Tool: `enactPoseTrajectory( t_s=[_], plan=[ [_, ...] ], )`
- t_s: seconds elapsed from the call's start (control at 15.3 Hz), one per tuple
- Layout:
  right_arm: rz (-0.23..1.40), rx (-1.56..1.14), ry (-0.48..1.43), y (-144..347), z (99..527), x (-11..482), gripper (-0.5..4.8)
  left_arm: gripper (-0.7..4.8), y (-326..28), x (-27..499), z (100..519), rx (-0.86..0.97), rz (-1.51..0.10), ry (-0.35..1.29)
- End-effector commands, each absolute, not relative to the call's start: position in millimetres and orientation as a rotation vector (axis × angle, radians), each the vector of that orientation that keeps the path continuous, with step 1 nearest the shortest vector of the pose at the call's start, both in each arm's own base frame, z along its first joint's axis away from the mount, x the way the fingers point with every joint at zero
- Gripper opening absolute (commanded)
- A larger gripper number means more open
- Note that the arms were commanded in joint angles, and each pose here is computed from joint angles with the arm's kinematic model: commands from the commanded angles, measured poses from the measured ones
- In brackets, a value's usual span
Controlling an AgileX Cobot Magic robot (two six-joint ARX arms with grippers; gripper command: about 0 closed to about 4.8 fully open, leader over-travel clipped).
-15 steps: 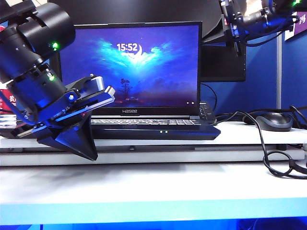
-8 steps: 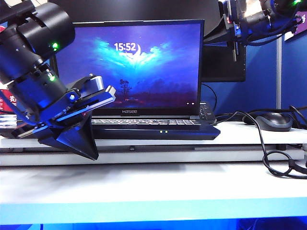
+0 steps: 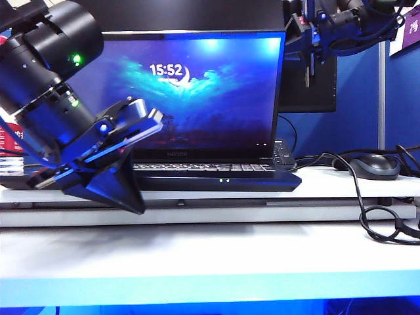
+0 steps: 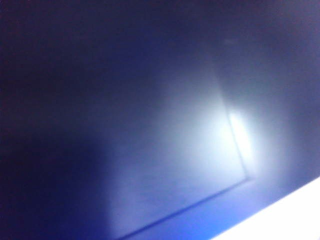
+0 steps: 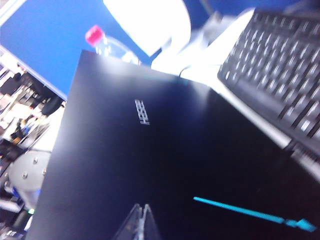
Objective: Close the lid of the black laptop.
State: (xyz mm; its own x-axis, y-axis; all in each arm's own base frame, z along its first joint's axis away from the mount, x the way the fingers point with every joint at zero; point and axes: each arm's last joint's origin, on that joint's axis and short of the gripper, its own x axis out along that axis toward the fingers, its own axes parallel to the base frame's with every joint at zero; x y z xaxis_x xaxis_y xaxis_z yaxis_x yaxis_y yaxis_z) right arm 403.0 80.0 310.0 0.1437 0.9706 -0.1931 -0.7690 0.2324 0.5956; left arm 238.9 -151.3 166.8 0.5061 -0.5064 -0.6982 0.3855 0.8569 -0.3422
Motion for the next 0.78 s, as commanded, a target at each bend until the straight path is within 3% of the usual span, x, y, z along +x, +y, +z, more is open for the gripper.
enactPoseTrajectory(
  t_s=[0.07, 0.78],
  plan=[
    [1.352, 0.387, 0.666, 91, 306, 392, -0.01, -0.05, -156, 251, 186, -0.174, -0.556, 0.698],
    [1.374, 0.265, 0.888, 110, 286, 356, -0.01, -0.05, -156, 251, 186, -0.176, -0.578, 0.705]
  ],
)
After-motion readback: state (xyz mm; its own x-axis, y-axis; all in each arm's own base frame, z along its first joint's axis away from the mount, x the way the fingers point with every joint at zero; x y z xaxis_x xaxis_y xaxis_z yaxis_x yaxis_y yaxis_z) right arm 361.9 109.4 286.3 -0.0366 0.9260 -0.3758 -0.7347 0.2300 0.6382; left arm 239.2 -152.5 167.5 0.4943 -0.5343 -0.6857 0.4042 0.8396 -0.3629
